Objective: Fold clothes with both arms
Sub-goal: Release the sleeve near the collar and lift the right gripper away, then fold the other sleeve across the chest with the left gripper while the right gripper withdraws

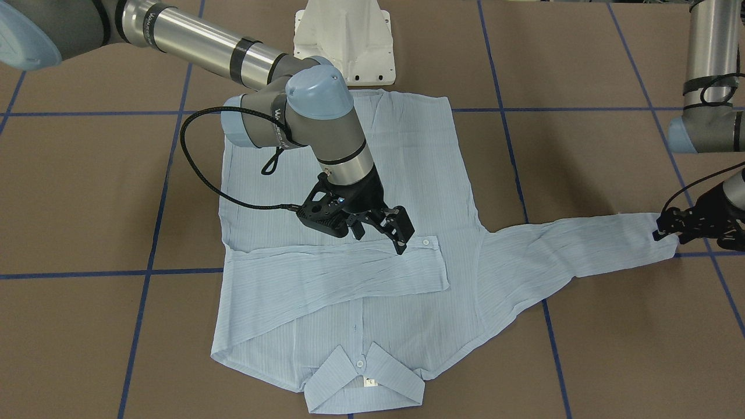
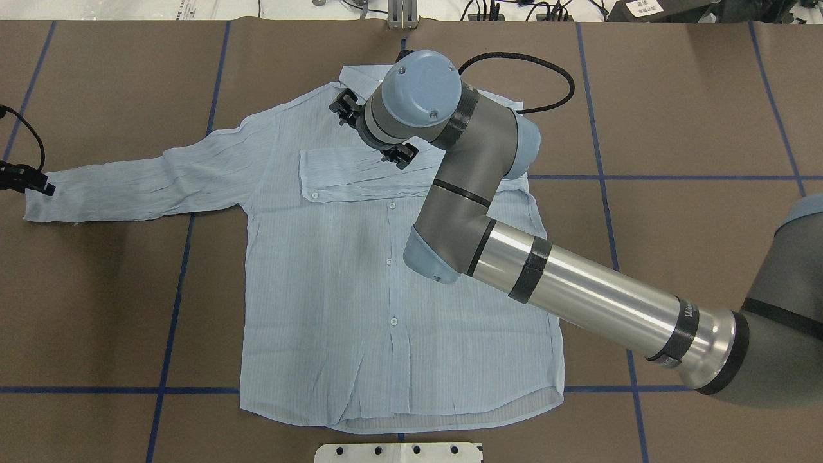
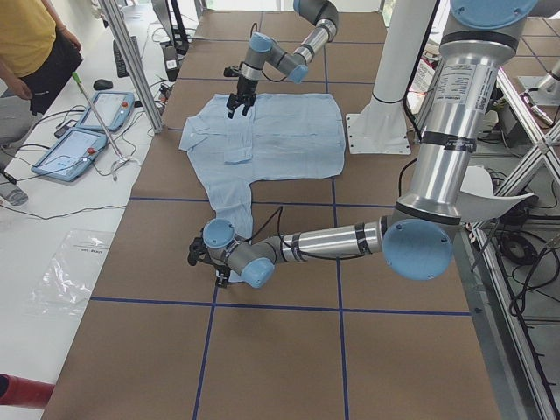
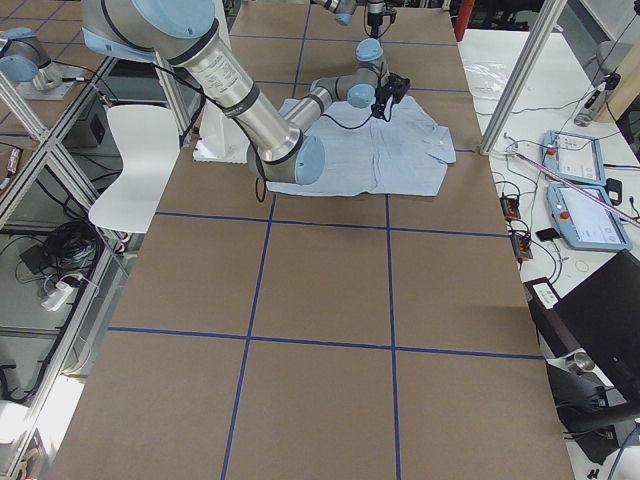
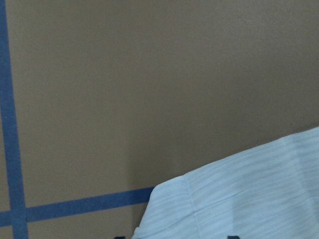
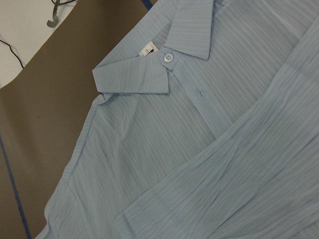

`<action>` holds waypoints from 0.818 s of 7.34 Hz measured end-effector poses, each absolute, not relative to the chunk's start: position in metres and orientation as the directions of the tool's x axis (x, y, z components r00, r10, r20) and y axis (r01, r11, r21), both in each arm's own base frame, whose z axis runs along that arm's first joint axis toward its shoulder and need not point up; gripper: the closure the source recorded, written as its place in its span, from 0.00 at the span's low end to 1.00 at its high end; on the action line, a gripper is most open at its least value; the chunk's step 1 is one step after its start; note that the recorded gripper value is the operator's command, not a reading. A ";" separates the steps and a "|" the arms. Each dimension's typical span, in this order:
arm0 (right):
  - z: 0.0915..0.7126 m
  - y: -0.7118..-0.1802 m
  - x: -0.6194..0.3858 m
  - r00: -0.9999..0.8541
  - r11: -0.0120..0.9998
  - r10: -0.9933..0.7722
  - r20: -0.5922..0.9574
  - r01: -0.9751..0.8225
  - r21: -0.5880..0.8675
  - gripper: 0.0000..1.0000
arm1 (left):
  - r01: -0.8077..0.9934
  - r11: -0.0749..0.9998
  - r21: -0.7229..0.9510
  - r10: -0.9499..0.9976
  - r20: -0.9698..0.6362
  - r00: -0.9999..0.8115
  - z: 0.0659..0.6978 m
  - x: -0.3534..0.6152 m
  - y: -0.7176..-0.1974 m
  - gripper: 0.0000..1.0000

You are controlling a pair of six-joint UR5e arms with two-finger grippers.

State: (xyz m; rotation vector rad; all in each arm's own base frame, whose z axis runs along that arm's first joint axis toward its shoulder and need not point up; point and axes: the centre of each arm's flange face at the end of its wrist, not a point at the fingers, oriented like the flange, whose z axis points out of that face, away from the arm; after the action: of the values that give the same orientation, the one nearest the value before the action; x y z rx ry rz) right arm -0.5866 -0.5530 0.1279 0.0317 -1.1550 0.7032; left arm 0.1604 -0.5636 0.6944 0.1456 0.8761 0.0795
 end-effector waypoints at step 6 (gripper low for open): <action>0.231 -0.571 -0.447 0.235 0.792 0.513 0.826 -0.501 -0.349 0.00 | 0.115 0.992 0.048 -0.017 -0.862 0.507 0.578 0.181 -0.594 1.00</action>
State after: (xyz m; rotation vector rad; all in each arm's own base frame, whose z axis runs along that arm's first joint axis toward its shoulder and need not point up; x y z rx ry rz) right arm -0.4466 -0.5713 0.2309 -0.0114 -1.1377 0.6957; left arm 0.1807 -0.5939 0.5779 0.1035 1.0368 -0.0794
